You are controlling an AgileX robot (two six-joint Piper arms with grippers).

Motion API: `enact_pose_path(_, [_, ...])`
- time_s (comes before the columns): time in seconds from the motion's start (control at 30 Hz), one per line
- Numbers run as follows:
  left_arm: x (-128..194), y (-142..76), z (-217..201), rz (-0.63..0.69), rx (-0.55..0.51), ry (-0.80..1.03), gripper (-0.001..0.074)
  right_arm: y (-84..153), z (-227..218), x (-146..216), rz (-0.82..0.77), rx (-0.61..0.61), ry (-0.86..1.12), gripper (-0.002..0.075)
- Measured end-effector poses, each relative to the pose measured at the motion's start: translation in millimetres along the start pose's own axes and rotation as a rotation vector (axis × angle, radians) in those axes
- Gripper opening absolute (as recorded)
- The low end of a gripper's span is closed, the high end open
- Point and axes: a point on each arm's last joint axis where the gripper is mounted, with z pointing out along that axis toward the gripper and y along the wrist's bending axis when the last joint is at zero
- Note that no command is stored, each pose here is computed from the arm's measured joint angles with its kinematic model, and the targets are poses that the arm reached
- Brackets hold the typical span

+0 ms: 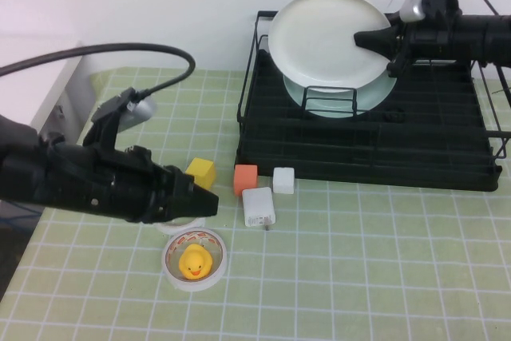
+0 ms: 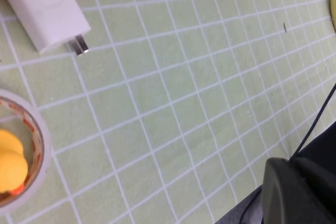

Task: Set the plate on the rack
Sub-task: Place the plate on the rack

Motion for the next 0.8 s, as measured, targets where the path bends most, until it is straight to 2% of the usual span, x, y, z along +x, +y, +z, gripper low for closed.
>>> enact_pose_path(0.43, [10.3, 6.0, 5.4, -0.015, 0.002, 0.001, 0.0, 0.9, 2.7, 5.6, 0.031, -0.002, 0.007, 0.0143])
enact_pose_path(0.5, [10.1, 5.9, 5.4, -0.015, 0.003, 0.0, 0.0, 0.0, 2.7, 6.0, 0.043, 0.009, 0.011, 0.0181])
enact_pose_path(0.67, [9.9, 6.2, 5.4, -0.013, 0.0, -0.003, 0.0, -2.3, 3.3, 9.9, 0.12, 0.038, 0.032, 0.0356])
enact_pose_path(0.8, [8.9, 7.4, 5.4, 0.007, -0.014, -0.014, 0.0, -1.0, 3.3, 10.9, 0.138, 0.024, 0.043, 0.039])
